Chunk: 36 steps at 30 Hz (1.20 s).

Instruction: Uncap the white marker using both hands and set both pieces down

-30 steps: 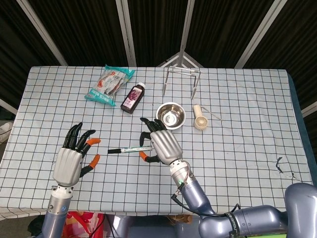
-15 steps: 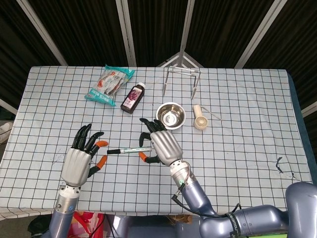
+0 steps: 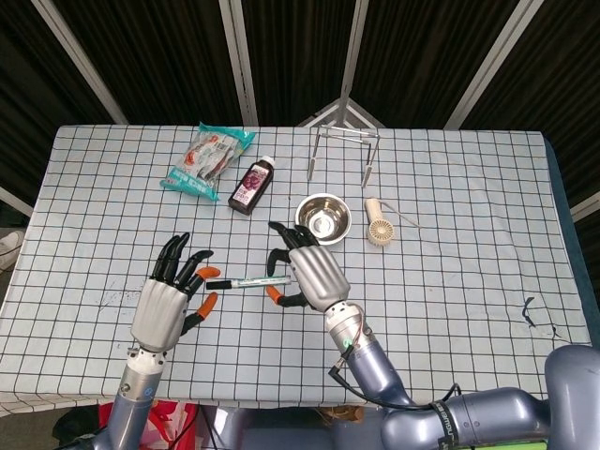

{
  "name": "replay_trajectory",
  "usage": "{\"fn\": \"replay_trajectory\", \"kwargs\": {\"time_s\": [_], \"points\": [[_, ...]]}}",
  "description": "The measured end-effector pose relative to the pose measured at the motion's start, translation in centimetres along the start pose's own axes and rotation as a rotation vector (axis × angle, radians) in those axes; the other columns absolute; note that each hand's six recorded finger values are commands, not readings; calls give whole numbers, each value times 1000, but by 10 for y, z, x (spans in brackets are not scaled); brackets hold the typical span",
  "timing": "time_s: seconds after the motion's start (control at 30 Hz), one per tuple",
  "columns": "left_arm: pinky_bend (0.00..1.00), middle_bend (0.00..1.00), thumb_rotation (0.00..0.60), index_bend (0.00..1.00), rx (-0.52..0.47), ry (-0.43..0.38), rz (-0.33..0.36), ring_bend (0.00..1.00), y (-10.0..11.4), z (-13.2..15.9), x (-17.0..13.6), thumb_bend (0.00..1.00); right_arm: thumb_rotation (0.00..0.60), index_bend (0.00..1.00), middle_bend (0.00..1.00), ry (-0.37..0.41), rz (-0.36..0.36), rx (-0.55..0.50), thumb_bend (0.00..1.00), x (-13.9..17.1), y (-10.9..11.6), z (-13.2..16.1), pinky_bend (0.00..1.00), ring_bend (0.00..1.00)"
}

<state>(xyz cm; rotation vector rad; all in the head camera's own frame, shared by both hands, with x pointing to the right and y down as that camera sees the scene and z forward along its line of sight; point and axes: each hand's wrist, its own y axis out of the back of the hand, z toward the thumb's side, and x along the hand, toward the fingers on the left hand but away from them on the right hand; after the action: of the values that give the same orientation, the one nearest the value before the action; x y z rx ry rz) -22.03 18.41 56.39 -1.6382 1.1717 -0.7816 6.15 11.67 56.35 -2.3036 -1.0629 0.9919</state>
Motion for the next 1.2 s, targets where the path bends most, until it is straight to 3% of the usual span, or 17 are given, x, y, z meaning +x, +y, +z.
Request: {"fn": "replay_trajectory", "kwargs": {"time_s": [0.63,1.2], "points": [[92,296,600,529,-11,-23,20,0,-11,13,10,429,600,767,98,-2,2,-23,481,1,1,-6,72,149],[92,337,600,587,-15,-13,53,0,-13,9,11,514,600,767,98,-15,5,-35,482,1,-1,-14,73,149]]}}
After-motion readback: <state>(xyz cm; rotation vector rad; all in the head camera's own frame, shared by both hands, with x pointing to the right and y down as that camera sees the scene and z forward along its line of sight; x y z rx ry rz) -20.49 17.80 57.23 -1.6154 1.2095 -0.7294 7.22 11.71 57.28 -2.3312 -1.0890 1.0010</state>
